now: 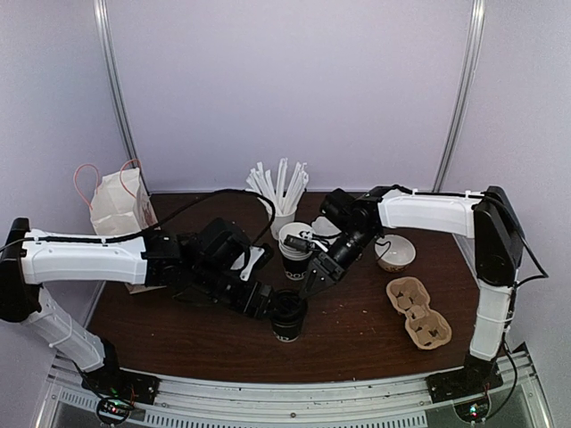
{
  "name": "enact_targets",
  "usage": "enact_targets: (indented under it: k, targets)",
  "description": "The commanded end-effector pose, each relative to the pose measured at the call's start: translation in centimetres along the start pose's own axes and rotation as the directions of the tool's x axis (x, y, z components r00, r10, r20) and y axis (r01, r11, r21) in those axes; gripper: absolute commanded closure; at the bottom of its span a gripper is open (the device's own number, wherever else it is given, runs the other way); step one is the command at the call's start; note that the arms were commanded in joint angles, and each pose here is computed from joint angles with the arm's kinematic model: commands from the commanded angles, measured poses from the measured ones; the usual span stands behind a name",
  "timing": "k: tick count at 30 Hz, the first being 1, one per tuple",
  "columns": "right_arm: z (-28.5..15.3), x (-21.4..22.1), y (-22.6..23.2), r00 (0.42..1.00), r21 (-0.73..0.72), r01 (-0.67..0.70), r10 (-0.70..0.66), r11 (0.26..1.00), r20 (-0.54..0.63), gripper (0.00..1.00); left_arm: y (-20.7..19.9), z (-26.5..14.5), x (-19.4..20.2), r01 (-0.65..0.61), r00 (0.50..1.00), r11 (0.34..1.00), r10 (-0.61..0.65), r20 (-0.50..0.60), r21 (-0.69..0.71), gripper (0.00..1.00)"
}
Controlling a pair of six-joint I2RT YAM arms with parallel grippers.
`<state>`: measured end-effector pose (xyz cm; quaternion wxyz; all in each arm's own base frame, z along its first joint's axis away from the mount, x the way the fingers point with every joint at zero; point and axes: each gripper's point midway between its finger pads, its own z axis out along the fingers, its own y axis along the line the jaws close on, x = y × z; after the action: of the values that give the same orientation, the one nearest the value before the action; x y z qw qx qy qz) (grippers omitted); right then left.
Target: Pack the takeout coffee
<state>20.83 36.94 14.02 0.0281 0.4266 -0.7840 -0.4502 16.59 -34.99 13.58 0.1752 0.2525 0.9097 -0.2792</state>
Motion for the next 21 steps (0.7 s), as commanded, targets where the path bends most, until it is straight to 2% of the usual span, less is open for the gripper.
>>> enact_targets:
  k: [1, 13, 19, 21]
  targets:
    - [-0.4, 0.7, 1.1, 1.0, -0.02, 0.017, -0.017, 1.0, 0.002, 0.38, 0.5, -0.1, -1.7, -0.031, 0.999, 0.999, 0.031, 0.029, -0.017, 0.24]
    - [-1.0, 1.9, 2.0, 0.999, -0.004, 0.043, -0.043, 0.999, 0.018, 0.39, 2.0, 1.3, -3.3, -0.044, 0.999, 0.999, 0.044, 0.01, -0.019, 0.26]
    - [-1.4, 2.1, 2.0, 0.998, 0.028, 0.062, -0.063, 0.998, 0.026, 0.39, 0.6, 1.8, -4.6, -0.115, 0.992, 0.99, 0.11, 0.06, 0.079, 0.27]
    - [-1.5, 2.1, 1.9, 0.997, 0.037, 0.064, -0.065, 0.997, 0.028, 0.39, 1.0, 2.2, -4.6, -0.112, 0.993, 0.99, 0.108, 0.047, 0.088, 0.27]
